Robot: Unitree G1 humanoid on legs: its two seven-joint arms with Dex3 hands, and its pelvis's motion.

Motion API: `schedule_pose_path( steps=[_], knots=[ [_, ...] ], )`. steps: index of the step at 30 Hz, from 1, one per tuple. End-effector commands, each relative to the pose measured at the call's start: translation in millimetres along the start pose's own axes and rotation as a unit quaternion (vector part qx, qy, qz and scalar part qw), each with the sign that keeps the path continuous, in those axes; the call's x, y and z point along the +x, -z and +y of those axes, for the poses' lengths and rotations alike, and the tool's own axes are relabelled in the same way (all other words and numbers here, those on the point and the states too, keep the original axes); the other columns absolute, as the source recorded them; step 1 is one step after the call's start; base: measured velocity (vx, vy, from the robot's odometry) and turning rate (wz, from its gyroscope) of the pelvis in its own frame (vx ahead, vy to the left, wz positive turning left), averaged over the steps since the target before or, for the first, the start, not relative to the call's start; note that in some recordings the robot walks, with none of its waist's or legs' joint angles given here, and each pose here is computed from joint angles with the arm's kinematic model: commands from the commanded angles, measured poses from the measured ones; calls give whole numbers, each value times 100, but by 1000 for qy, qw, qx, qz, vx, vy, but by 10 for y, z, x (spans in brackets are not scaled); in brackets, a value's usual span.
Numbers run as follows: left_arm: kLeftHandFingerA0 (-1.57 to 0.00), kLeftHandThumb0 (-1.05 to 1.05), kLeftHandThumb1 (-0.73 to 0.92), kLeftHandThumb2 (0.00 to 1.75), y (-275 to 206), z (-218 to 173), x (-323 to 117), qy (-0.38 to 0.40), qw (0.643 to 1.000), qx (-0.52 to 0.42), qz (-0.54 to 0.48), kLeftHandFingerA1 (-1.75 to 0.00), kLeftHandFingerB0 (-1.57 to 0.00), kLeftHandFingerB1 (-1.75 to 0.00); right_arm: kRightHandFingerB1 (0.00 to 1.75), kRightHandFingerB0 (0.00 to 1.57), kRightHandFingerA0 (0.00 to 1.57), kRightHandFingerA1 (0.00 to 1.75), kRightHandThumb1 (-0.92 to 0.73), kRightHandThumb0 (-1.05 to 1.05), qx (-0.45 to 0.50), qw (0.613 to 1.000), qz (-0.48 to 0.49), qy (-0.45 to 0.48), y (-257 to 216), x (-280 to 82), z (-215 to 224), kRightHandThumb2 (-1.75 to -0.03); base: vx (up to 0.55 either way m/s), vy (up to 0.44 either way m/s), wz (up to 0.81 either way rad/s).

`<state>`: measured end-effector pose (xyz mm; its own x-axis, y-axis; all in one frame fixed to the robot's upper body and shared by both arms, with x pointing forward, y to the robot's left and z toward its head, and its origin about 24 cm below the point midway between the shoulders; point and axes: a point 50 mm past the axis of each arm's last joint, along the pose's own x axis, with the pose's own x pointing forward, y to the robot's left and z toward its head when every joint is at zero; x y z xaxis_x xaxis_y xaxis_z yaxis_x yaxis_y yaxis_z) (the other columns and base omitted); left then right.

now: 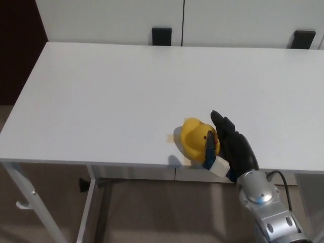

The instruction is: The robot uses its right hand to push the yellow duck toy to the center of the white desk.

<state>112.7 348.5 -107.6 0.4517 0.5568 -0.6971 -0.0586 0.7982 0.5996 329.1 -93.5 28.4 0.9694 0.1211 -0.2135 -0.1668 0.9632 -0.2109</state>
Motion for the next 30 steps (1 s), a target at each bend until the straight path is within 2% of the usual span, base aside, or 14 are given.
schedule_pose_path(
  steps=[1,4,5,9,15,18,22,23,24,25,26,27,29,30],
  knots=[
    [-126,20,-37,175,-28,-1,-5,-2,1000,1,-23,-112,-131,-106,2,0,0,16,-91,-105,-6,1000,27,-6,58,-18,32,-127,0,0,0],
    [-123,19,-40,175,-28,-3,-6,1,1000,8,-24,-111,-135,-100,1,0,0,15,-89,-105,-3,1000,27,-10,56,-16,48,-127,0,0,0],
    [-122,19,-38,175,-29,-3,-6,2,1000,11,-25,-110,-129,-104,2,0,0,14,-90,-105,-1,1000,24,-11,54,-16,46,-126,0,0,0],
    [-123,21,-36,175,-37,1,-3,2,1000,13,-26,-110,-127,-105,2,0,0,14,-91,-105,-2,1000,22,-12,50,-14,31,-127,0,0,0],
    [-125,29,-39,175,-41,-6,-2,3,1000,11,-24,-111,-134,-98,2,0,0,11,-88,-105,5,1000,22,-12,69,-21,-21,-126,0,0,0],
    [-126,25,-40,175,-35,-11,-3,5,1000,13,-23,-110,-128,-106,2,0,0,12,-89,-104,1,1000,13,-12,69,-31,-61,-127,0,0,0],
    [-127,28,-38,175,-34,-10,-1,4,1000,12,-18,-110,-129,-106,3,0,0,12,-91,-105,-13,1000,-13,-10,63,-54,-140,-127,0,0,0],
    [-124,34,-33,175,-20,-13,-5,5,1000,13,-19,-110,-130,-105,0,0,0,1,-78,-98,-20,999,-21,22,52,-86,-297,-109,0,0,0],
    [-124,34,-33,175,-20,-13,-5,5,1000,13,-19,-110,-130,-105,0,0,0,1,-78,-98,-20,999,-21,22,52,-86,-297,-109,0,0,0],
    [-127,36,-31,175,-20,-14,-5,5,1000,11,-18,-108,-130,-105,17,0,0,16,-92,-105,-22,998,-26,43,19,-121,-468,-128,0,0,0],
    [-127,36,-31,175,-20,-15,-5,6,1000,10,-18,-108,-130,-105,17,0,0,16,-92,-105,-23,998,-29,56,-8,-150,-584,-128,0,0,0],
    [-129,39,-33,175,-24,-14,-4,5,1000,11,-19,-105,-131,-103,0,0,0,0,-76,-99,-41,996,-37,77,-44,-184,-738,-108,0,0,7],
    [-129,39,-33,175,-27,-13,-3,5,1000,12,-19,-105,-131,-103,0,0,0,0,-76,-99,-54,994,-42,91,-71,-210,-836,-108,0,0,0],
    [-130,34,-40,175,-37,-11,0,6,1000,15,-20,-103,-136,-97,0,0,0,0,-92,-105,-73,989,-47,117,-103,-242,-980,-80,0,0,0]
  ],
)
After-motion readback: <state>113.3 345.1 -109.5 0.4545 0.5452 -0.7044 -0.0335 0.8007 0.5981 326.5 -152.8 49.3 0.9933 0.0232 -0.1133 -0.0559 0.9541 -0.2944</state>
